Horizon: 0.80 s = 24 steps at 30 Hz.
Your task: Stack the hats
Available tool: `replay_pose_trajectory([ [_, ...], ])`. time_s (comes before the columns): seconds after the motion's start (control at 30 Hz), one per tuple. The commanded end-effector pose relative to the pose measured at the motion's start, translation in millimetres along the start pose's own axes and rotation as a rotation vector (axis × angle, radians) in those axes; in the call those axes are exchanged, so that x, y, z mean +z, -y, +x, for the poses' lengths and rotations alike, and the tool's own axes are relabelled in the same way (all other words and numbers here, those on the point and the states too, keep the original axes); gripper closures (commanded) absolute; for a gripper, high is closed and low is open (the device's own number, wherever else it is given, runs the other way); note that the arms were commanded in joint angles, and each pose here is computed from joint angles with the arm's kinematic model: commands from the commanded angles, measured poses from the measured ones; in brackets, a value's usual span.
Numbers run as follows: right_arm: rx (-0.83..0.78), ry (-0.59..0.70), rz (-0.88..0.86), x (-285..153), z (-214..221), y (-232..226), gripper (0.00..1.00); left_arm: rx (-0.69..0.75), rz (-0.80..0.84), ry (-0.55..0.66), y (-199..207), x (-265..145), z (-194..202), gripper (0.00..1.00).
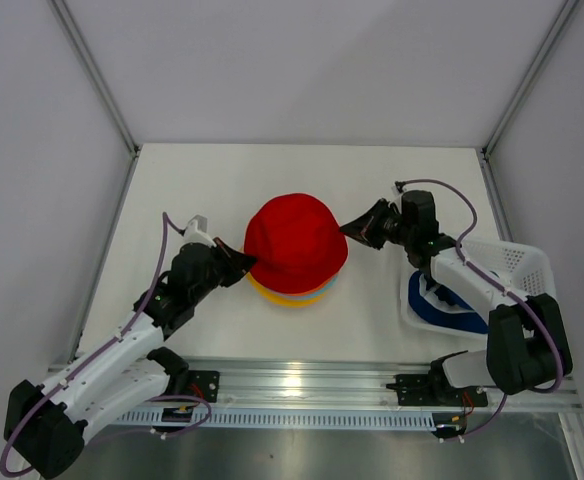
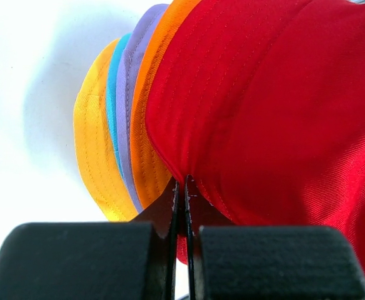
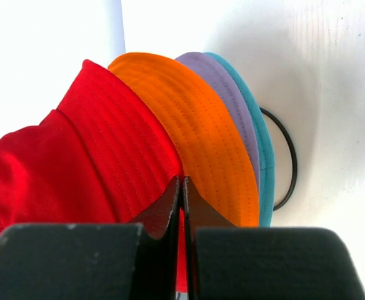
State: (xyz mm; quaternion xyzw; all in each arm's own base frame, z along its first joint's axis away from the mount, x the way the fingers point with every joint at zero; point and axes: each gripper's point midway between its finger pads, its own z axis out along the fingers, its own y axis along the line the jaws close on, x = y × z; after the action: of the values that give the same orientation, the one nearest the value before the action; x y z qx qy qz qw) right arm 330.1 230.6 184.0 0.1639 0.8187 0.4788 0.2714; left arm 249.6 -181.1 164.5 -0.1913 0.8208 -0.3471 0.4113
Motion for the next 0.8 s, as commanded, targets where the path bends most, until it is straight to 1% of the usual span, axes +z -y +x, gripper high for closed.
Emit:
replay_pose_trajectory([
  [0.0, -0.027, 0.023, -0.023, 5.5, -6.0, -2.1, 1.0, 0.01, -0.083, -0.048, -21.7, -0.6, 16.2, 0.99],
  [0.2, -0.053, 0.009, 0.105, 13.5, 5.5, 47.0, 1.0, 0.024, -0.113, -0.036, -24.9, -2.6, 12.1, 0.99],
  [0.3, -0.076, -0.03, 0.203, 16.7, 15.1, 70.6, 1.0, 0.03, -0.139, -0.043, -30.6, -1.4, 13.8, 0.99],
  [0.33, -0.088, -0.045, 0.236, 16.9, 18.2, 75.9, 1.0, 0.032, -0.156, -0.054, -34.0, 0.5, 16.5, 0.99],
  [0.37, -0.14, -0.059, 0.274, 18.3, 21.5, 82.2, 1.0, 0.031, -0.168, -0.062, -37.2, 1.4, 18.9, 0.99],
  [0.4, -0.17, -0.06, 0.281, 20.6, 18.2, 76.4, 1.0, 0.026, -0.184, -0.071, -40.5, 1.9, 20.9, 0.99],
  [0.47, -0.203, -0.09, 0.331, 20.9, 24.4, 84.7, 1.0, 0.016, -0.212, -0.095, -47.2, 3.5, 27.3, 0.99],
  [0.57, -0.211, -0.095, 0.341, 19.4, 21.5, 81.3, 1.0, 0.006, -0.244, -0.115, -55.7, 2.4, 33.6, 0.99],
  [0.7, -0.207, -0.089, 0.315, 14.3, 9.5, 63.9, 1.0, 0.024, -0.214, -0.096, -49.8, -0.7, 28.0, 0.99],
  [0.73, -0.22, -0.078, 0.288, 14.0, 1.9, 50.4, 0.96, 0.035, -0.191, -0.084, -40.6, -1.7, 21.6, 0.98],
  [0.77, -0.228, -0.073, 0.277, 12.6, -2.8, 43.4, 0.93, 0.059, -0.179, -0.075, -36.0, -3.3, 16.9, 0.94],
])
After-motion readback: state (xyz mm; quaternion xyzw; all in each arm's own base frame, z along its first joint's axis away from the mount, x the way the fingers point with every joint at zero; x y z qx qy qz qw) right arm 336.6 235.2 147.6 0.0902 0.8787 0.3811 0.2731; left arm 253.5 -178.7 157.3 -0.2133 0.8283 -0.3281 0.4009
